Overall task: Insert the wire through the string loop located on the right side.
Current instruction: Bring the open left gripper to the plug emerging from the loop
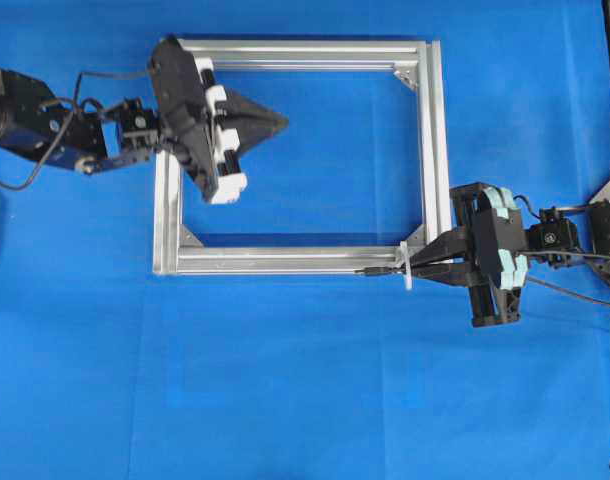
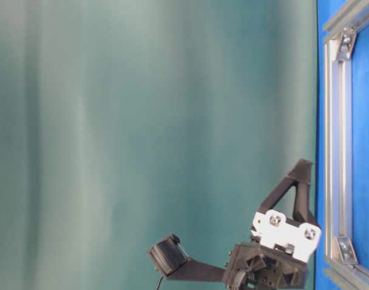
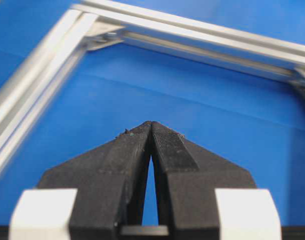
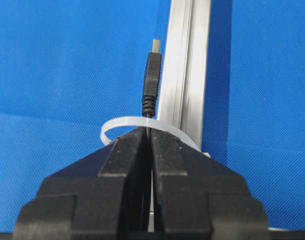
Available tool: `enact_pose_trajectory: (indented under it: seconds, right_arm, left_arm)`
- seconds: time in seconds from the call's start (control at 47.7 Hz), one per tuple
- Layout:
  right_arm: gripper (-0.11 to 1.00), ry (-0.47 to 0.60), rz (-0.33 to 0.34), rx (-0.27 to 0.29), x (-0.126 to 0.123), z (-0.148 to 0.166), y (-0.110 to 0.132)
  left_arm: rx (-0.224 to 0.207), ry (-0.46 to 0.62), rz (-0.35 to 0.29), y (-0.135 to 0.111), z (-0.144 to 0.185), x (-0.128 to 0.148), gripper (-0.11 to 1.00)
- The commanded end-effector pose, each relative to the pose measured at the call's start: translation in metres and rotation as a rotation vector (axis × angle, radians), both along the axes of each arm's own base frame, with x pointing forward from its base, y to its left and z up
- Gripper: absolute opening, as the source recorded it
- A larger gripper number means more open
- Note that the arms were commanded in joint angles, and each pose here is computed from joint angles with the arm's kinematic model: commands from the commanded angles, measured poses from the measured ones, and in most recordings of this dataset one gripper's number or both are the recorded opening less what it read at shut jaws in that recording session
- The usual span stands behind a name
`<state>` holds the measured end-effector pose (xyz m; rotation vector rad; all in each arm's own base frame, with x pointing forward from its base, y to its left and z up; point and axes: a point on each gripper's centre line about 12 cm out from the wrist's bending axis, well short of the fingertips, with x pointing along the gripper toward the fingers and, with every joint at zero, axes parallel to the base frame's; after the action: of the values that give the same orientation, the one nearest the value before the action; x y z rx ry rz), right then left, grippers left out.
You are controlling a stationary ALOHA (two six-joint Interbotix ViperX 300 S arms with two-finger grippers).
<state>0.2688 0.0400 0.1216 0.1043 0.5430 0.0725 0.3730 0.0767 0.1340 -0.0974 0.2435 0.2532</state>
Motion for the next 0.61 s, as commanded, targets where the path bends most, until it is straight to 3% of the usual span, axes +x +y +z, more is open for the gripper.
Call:
enact_pose_trajectory:
  seconds: [0.0,0.377,0.587]
  right_arm:
    - [-0.04,-0.035,-0.004,0.004,0.006,0.008,0.000]
    - [-0.04,-0.033,-0.004,0.004,0.006,0.008,0.000]
    - [-0.04,-0.033,-0.003,0.004,0.006,0.008,0.000]
  left_arm:
    - [0.004,-0.042,-0.043,-0.016,0.014,0.003,0.00]
    - [-0.074,0.000,-0.238,-0.096,0.007,0.003,0.00]
    - [-0.078,0.010,-0.323,-0.129,0.007,0.001,0.00]
